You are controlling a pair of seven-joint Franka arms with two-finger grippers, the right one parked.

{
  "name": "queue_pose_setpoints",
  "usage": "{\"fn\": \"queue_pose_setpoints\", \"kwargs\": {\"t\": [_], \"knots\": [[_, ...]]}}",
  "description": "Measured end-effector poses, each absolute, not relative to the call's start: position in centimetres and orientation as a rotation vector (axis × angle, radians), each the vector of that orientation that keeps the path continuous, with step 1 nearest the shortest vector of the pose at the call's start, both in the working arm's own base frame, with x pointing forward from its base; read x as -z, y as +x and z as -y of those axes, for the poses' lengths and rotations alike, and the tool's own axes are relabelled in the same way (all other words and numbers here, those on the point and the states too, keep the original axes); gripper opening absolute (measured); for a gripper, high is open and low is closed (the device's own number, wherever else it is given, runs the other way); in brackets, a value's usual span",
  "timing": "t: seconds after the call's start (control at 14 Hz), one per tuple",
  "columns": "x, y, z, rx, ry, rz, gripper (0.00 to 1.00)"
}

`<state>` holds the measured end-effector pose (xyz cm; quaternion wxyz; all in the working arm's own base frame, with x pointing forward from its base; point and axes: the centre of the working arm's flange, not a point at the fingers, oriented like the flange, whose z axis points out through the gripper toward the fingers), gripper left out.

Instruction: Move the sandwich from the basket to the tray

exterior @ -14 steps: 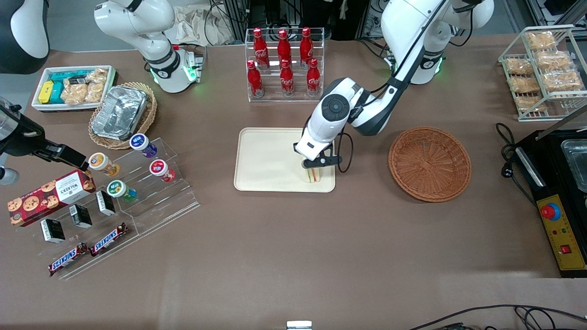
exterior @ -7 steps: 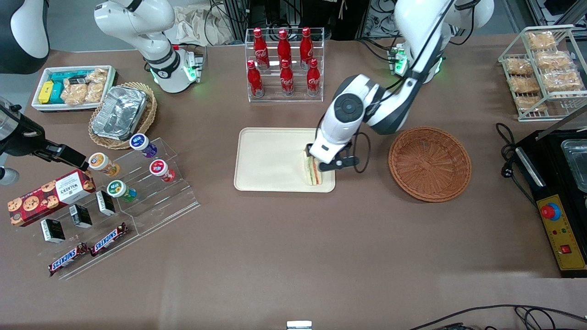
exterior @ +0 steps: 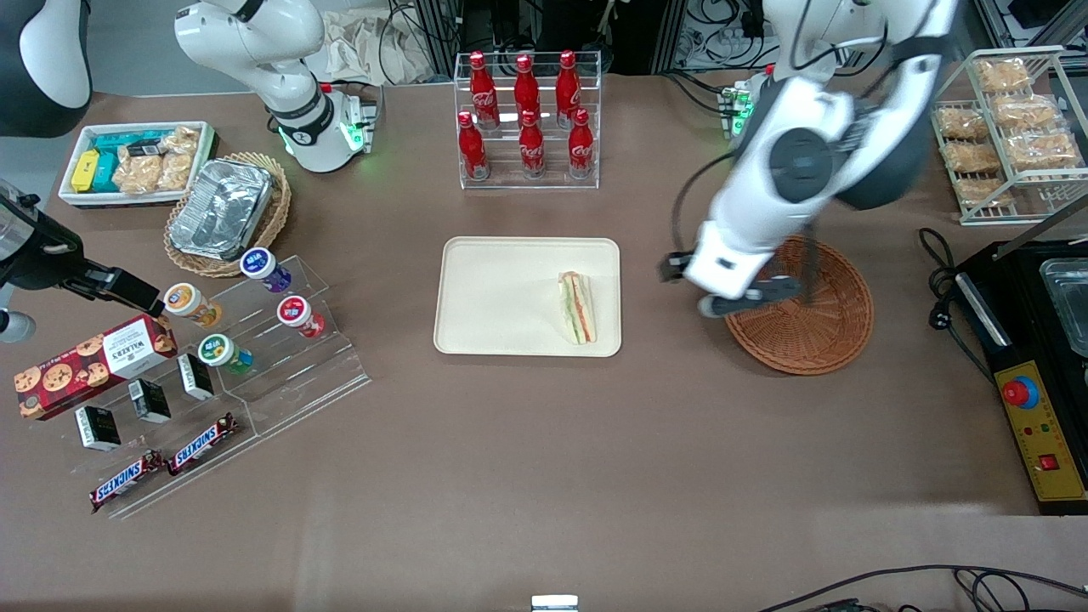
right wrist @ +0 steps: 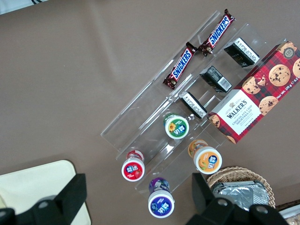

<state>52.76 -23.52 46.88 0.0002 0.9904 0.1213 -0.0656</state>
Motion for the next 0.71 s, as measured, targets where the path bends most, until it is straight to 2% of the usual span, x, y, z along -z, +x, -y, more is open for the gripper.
{"fn": "queue_pose_setpoints", "kwargs": {"t": [0.21, 0.5, 0.71], "knots": [[-49.9, 54.0, 16.2, 0.137, 3.18, -0.314, 1.0], [-54.7, 53.5, 5.5, 0.143, 3.169, -0.09, 1.0], [-57.8, 53.4, 1.4, 0.119, 3.162, -0.044, 1.0]]}}
